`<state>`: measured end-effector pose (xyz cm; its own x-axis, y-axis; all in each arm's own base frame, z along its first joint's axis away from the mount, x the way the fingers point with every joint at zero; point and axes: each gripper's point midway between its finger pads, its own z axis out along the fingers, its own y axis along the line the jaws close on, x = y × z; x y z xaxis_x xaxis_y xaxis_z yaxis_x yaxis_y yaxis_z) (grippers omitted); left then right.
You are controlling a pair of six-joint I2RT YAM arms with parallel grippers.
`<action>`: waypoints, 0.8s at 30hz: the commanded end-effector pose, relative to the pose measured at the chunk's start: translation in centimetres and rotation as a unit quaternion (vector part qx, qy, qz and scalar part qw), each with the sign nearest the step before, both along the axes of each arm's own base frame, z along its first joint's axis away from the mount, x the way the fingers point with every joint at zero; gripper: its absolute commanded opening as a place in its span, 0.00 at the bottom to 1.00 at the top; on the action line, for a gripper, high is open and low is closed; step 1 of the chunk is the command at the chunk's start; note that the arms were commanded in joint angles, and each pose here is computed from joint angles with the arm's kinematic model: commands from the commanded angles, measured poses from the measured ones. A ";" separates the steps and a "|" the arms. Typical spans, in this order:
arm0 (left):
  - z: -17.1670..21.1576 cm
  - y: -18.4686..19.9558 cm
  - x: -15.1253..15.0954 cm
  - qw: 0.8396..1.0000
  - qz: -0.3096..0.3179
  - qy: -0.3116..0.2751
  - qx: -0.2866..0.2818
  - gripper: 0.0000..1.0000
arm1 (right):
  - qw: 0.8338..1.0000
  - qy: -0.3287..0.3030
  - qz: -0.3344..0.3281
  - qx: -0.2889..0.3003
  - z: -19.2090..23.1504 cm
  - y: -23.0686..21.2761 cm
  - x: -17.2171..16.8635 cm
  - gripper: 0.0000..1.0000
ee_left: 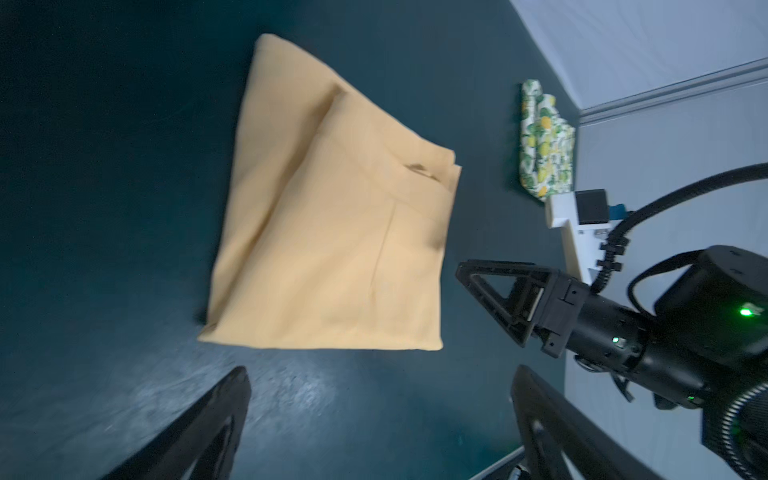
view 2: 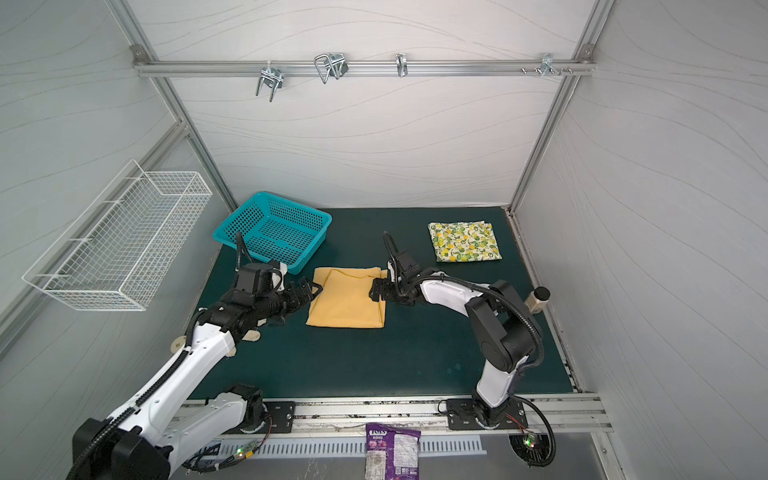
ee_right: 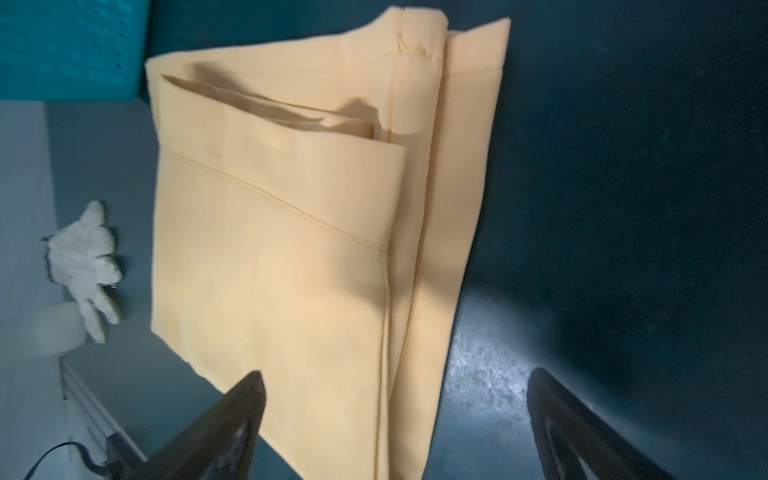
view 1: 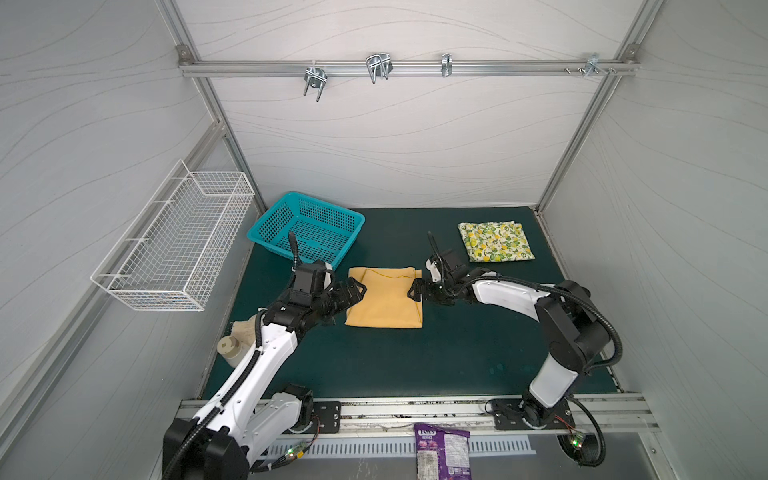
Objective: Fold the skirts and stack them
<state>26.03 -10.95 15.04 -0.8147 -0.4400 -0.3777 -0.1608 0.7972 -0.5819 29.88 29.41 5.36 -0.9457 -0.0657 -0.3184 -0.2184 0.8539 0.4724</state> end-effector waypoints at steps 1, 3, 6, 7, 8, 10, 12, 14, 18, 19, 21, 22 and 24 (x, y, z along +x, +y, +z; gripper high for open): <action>-2.1 2.9 -2.0 0.996 0.033 0.031 0.070 0.98 | 0.999 0.003 0.009 -0.033 -1.4 0.0 -0.1 0.95; -2.3 3.2 -2.3 0.996 0.040 0.027 0.072 0.98 | 0.999 0.010 0.013 -0.038 -2.2 0.4 -0.4 0.92; -2.4 3.3 -2.6 0.996 0.042 0.021 0.069 0.98 | 0.999 0.017 0.018 -0.042 -3.1 1.1 -1.0 0.90; -2.4 3.3 -2.7 0.996 0.042 0.021 0.070 0.98 | 0.999 0.019 0.018 -0.045 -3.4 1.3 -1.2 0.90; -2.4 3.3 -2.7 0.996 0.042 0.020 0.069 0.98 | 0.999 0.018 0.019 -0.045 -3.6 1.6 -1.3 0.89; -2.5 3.2 -2.7 0.997 0.041 0.021 0.069 0.99 | 0.998 0.020 0.024 -0.046 -3.9 2.2 -1.8 0.86; -2.6 3.1 -2.7 0.997 0.039 0.024 0.066 0.98 | 0.998 0.022 0.023 -0.049 -4.3 2.4 -2.0 0.84; -2.8 3.0 -2.8 0.997 0.037 0.026 0.065 0.99 | 0.998 0.026 0.019 -0.047 -4.6 2.6 -2.1 0.80; -3.1 2.8 -2.9 0.997 0.033 0.029 0.060 0.98 | 0.998 0.029 0.012 -0.053 -5.3 2.3 -2.1 0.67; -3.2 2.8 -2.9 0.997 0.032 0.029 0.059 0.98 | 0.998 0.028 0.011 -0.053 -5.3 2.3 -2.0 0.64; -3.2 2.7 -3.0 0.997 0.032 0.029 0.056 0.98 | 0.998 0.027 0.008 -0.057 -5.4 2.2 -1.9 0.52; -3.2 2.7 -2.9 0.998 0.032 0.028 0.055 0.98 | 0.998 0.027 0.008 -0.058 -5.4 2.2 -1.9 0.45; -3.2 2.5 -2.9 0.998 0.031 0.028 0.050 0.98 | 0.998 0.028 0.007 -0.061 -5.3 2.3 -1.8 0.30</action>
